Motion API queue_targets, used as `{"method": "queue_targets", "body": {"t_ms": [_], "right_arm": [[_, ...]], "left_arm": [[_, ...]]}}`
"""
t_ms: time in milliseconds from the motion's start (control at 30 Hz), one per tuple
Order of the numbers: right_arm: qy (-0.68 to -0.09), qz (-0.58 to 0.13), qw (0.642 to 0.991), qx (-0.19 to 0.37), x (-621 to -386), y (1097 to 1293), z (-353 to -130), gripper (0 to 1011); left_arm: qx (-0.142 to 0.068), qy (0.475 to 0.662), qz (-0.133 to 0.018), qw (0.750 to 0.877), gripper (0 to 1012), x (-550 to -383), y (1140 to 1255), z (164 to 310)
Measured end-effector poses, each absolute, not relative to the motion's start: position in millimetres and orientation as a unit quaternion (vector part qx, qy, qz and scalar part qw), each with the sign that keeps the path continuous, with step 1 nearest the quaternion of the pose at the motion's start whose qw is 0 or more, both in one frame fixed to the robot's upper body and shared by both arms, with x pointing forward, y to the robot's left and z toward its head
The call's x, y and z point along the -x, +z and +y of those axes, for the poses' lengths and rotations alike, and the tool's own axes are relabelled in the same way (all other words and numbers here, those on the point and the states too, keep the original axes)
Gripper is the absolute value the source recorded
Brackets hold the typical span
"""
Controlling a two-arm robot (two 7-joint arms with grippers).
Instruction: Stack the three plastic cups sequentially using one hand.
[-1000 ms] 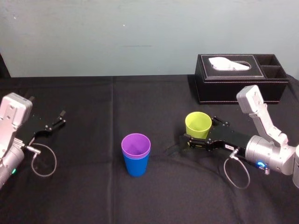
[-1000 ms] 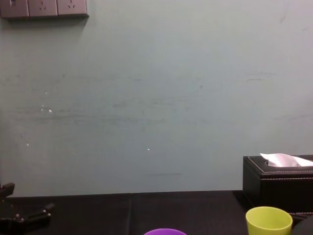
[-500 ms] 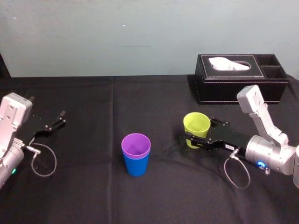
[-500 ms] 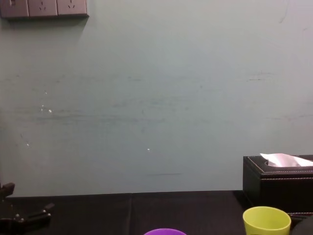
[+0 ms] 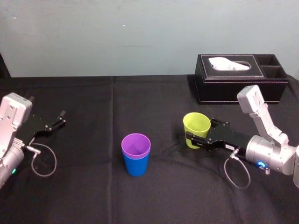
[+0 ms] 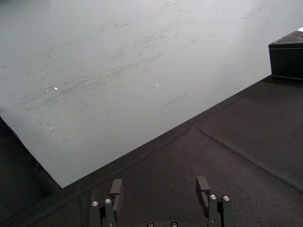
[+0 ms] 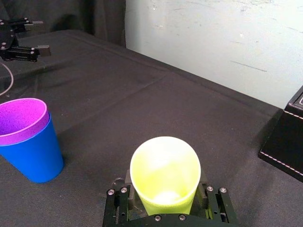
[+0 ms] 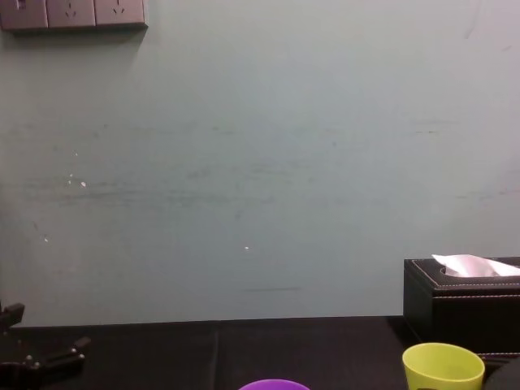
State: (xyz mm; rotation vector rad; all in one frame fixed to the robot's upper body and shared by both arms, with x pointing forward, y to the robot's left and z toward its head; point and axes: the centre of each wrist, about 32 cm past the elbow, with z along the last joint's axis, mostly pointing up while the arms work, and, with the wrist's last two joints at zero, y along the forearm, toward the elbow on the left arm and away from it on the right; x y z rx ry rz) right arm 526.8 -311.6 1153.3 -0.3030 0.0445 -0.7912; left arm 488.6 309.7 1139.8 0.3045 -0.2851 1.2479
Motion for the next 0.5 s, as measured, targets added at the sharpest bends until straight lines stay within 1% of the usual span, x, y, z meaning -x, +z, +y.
{"method": "queue_targets", "body": {"t_ms": [267, 500], "right_arm": [[-0.384, 0.022, 0.911, 0.147, -526.7, 1153.5, -311.7, 739], [-0.388, 0.015, 0.91, 0.142, -524.1, 1162.3, -315.6, 739]], "left_arm": [[-0.141, 0.58, -0.132, 0.791, 1010, -488.6, 1139.8, 309.7], [-0.141, 0.58, -0.132, 0.791, 1010, -488.6, 1139.8, 309.7]]}}
